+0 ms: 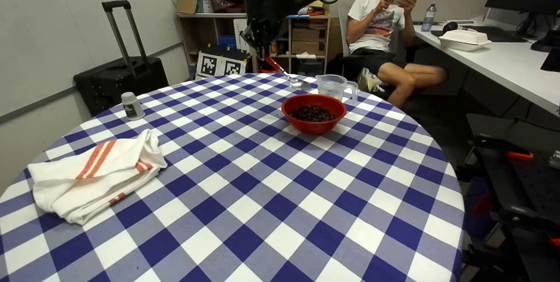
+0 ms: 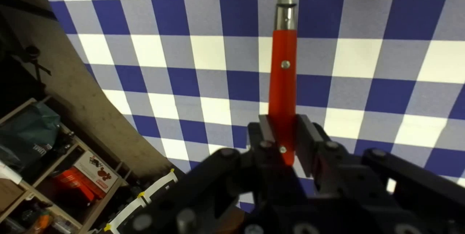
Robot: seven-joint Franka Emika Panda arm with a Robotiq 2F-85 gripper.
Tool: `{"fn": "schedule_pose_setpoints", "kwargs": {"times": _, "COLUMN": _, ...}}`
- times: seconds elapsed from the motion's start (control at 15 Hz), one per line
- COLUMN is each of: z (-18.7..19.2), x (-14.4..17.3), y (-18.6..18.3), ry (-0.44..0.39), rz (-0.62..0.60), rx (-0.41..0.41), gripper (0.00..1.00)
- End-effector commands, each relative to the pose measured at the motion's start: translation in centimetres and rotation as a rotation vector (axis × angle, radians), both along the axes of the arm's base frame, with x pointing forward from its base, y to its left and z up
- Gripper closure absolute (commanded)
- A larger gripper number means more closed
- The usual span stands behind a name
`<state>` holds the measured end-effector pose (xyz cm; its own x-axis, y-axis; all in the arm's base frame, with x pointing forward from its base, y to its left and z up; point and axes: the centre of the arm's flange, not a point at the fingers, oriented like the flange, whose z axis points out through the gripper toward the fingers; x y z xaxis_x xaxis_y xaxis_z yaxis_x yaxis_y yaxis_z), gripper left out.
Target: Put a spoonful of the things in the red bowl into the jug
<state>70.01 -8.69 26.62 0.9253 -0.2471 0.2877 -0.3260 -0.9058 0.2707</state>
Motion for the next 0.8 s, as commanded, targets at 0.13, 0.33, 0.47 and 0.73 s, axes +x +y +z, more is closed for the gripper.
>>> {"fn": "schedule_pose_setpoints", "kwargs": {"times": 0.13, "z": -2.4, "x": -2.2, "y": 0.8, "ry": -0.003, "rz": -0.098, "rx": -0.073, "gripper": 0.95}}
{"fn": "schedule_pose_setpoints", "kwargs": {"times": 0.33, "z": -3.3, "x": -3.0, "y": 0.4, "ry": -0.003, "rz": -0.146, "rx": -0.105, "gripper": 0.95}}
{"fn": "schedule_pose_setpoints", "kwargs": {"times": 0.47, "z": -3.7, "x": -3.5, "y": 0.2, "ry": -0.001, "rz": -0.166, "rx": -0.127, "gripper": 0.95}}
{"fn": "schedule_pose_setpoints", "kwargs": {"times": 0.73, "z": -5.0, "x": -4.8, "y": 0.6, "ry": 0.005, "rz": -0.219, "rx": -0.138, "gripper": 0.95}}
